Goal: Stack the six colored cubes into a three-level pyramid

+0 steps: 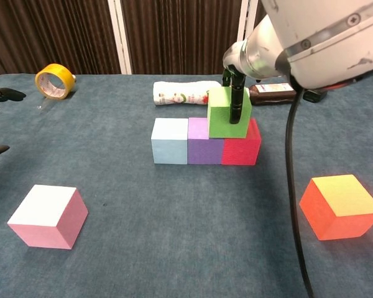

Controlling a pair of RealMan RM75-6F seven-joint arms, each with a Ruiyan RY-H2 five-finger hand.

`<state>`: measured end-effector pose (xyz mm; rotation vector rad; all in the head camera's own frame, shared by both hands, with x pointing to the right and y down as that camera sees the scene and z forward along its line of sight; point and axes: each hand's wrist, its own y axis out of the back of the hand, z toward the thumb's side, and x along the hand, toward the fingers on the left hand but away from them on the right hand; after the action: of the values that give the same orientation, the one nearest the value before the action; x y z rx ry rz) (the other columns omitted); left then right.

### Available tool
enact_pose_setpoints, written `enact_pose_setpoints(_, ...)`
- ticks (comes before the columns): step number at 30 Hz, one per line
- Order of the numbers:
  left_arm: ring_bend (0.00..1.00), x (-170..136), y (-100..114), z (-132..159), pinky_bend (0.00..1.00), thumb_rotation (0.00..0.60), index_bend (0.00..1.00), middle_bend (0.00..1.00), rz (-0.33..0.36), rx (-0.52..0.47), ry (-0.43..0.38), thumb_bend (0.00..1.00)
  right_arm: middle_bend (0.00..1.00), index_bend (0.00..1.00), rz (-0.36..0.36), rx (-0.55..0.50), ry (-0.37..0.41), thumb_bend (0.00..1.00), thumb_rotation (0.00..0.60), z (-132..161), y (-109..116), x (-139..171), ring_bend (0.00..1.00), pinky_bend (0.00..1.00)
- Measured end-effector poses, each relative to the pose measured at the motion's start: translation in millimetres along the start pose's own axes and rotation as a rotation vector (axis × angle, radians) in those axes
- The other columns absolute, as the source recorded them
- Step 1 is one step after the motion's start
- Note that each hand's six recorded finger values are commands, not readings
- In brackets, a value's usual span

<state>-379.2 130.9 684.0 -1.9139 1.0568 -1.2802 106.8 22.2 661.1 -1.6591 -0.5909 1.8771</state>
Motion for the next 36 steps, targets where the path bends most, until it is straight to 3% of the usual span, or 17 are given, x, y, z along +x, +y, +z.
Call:
enact_pose_setpoints(22, 0.02, -0.8, -2.6, -4.0, 0.13, 0.600, 0.09, 0.06, -0.003, -0.011, 0.005, 0.33, 0.26, 0.56, -0.003, 0.010, -0.011, 0.36, 0.600, 2.1, -3.5, 0.6, 0.13, 0.25)
enact_pose_setpoints(36, 0.02, -0.8, -4.5, -5.7, 0.13, 0.600, 0.08, 0.05, -0.005, -0.018, 0.008, 0.33, 0.26, 0.43, 0.004, 0.019, -0.006, 0.36, 0.600, 3.9, -6.5, 1.1, 0.12, 0.22)
